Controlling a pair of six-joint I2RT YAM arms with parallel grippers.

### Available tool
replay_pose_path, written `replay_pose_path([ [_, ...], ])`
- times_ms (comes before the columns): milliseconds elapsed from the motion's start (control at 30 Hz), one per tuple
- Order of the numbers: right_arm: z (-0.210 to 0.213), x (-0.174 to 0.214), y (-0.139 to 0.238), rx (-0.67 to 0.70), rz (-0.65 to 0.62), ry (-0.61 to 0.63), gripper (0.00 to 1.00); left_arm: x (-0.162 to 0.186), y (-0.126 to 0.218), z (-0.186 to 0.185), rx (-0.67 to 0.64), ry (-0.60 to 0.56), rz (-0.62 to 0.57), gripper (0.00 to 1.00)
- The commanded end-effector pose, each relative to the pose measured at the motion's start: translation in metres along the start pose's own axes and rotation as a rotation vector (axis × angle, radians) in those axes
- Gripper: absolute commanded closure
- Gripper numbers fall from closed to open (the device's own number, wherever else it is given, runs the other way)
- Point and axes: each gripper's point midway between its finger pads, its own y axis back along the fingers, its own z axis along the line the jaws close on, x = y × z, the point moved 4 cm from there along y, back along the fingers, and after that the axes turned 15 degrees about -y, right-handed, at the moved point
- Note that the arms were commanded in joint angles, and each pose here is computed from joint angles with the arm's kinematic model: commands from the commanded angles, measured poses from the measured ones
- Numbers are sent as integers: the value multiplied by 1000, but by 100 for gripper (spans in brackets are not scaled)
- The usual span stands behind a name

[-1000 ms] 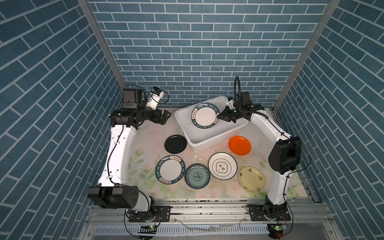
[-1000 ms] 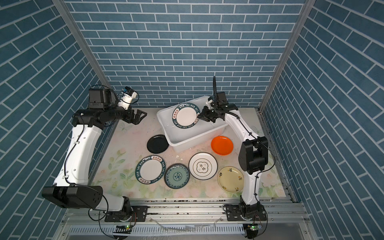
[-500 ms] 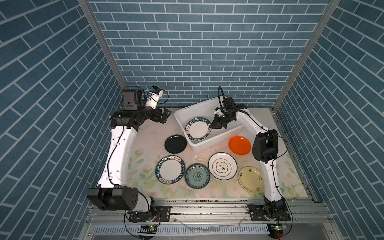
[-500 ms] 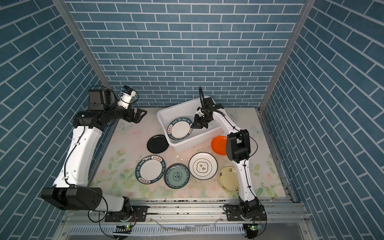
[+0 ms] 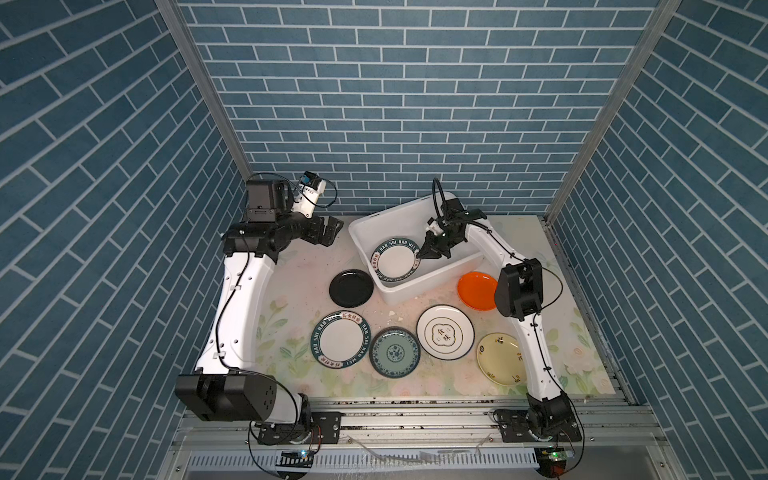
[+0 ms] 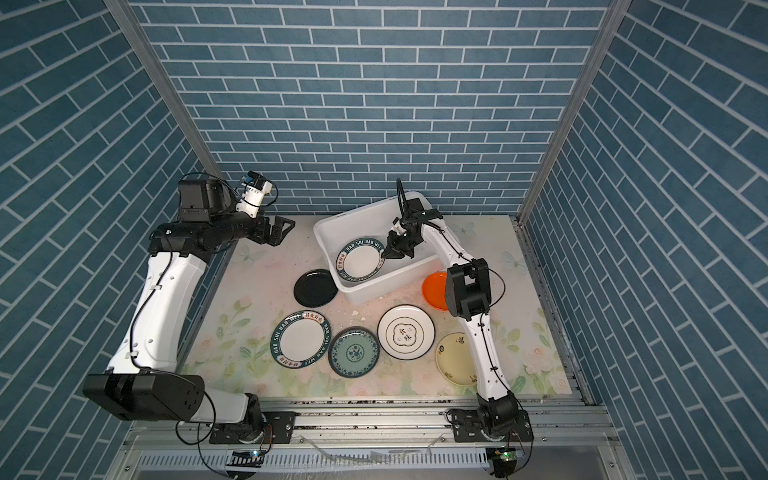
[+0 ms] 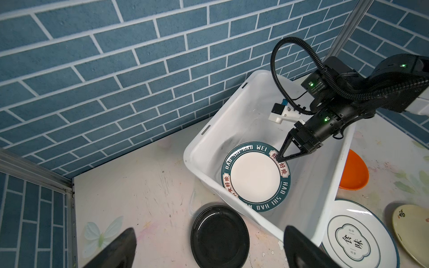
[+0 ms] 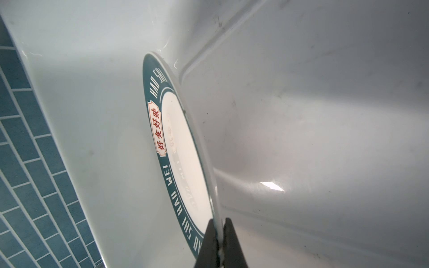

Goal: Place the plates into the plastic bin on the countertop
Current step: 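Lower the held plate into the white bin with the right gripper, then open the right gripper to release the plate inside the bin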

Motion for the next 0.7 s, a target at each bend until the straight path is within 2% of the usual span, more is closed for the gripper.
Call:
replay_pose_path([
  [0,2,3,-4,-22,35,46,100,0,-7,-2,19,28,-12,1],
  [667,-21,-5,-32,-3,73,15,99,6,-13,-4,41,61,-2,0],
])
